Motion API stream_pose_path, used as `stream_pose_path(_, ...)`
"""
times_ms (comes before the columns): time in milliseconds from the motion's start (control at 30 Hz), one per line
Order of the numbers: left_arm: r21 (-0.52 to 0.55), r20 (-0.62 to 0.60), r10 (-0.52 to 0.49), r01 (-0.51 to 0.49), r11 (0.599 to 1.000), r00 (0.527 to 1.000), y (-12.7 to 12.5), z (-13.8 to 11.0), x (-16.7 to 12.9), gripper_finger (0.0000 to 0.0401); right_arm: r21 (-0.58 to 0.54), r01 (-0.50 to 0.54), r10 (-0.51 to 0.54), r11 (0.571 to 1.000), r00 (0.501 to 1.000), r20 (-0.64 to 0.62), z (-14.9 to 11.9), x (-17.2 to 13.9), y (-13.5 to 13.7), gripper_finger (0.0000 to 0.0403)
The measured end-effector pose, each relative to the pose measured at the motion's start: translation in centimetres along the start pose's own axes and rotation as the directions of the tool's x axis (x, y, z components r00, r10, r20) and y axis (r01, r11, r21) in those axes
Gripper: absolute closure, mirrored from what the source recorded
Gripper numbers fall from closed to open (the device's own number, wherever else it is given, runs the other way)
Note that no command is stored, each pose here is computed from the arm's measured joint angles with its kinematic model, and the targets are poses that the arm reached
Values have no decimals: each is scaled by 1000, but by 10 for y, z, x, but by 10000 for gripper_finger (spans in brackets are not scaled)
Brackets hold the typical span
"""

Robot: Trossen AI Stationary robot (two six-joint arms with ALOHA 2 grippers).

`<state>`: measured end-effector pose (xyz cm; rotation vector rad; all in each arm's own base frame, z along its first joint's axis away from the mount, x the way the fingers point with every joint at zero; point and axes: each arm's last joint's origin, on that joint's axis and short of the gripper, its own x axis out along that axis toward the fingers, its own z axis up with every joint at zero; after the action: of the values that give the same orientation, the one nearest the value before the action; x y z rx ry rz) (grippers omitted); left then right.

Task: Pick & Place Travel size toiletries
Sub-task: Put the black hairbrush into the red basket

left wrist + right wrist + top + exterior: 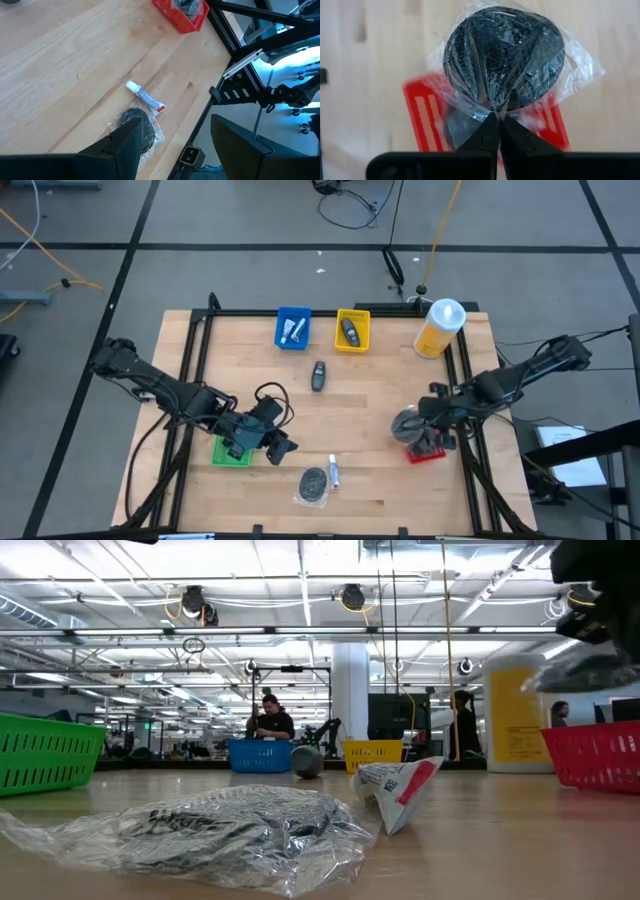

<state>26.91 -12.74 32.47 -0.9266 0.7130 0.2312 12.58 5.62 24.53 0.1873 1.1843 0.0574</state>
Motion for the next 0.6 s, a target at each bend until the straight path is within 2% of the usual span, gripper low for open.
stream_pose_path(333,-1,1,0,0,1000,1000,0,0,0,174,149,50,-32,988,992,-121,-24,-14,-13,403)
stream_pose_path(600,-14,48,31,-30,999,998,1,1,10,174,177,59,-21,982,978,-208,-25,-9,-11,403)
